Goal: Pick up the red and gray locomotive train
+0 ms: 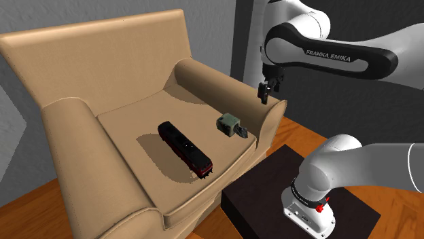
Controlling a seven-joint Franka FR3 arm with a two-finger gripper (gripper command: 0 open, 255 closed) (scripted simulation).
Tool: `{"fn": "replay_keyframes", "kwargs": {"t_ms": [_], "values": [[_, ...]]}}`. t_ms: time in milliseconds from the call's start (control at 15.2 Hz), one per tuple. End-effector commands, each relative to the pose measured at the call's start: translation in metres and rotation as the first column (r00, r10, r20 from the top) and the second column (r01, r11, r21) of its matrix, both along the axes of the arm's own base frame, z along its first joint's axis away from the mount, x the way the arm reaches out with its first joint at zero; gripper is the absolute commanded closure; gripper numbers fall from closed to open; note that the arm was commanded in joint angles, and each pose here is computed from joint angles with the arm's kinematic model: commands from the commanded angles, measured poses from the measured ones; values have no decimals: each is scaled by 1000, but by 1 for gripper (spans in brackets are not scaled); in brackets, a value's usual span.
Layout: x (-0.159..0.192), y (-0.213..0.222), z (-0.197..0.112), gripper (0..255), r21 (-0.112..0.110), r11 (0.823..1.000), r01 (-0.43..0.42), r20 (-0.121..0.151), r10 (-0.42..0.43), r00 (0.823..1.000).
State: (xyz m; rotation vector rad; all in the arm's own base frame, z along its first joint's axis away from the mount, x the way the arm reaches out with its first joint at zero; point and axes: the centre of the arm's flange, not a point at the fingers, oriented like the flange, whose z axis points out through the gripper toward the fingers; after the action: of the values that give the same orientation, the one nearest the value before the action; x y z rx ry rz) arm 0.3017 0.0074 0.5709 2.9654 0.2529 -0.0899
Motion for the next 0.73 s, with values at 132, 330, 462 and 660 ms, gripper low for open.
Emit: {"fn": "replay_keyframes", "kwargs": {"t_ms": [132, 330, 462, 660], "values": [[11, 21, -9, 0, 10, 1000, 4, -8, -4, 1000], [27, 53, -23, 0, 24, 1000, 10, -19, -10, 1000], [38, 74, -32, 0, 34, 999, 15, -27, -14, 1000], [54, 107, -45, 0, 48, 999, 21, -39, -20, 999]]}}
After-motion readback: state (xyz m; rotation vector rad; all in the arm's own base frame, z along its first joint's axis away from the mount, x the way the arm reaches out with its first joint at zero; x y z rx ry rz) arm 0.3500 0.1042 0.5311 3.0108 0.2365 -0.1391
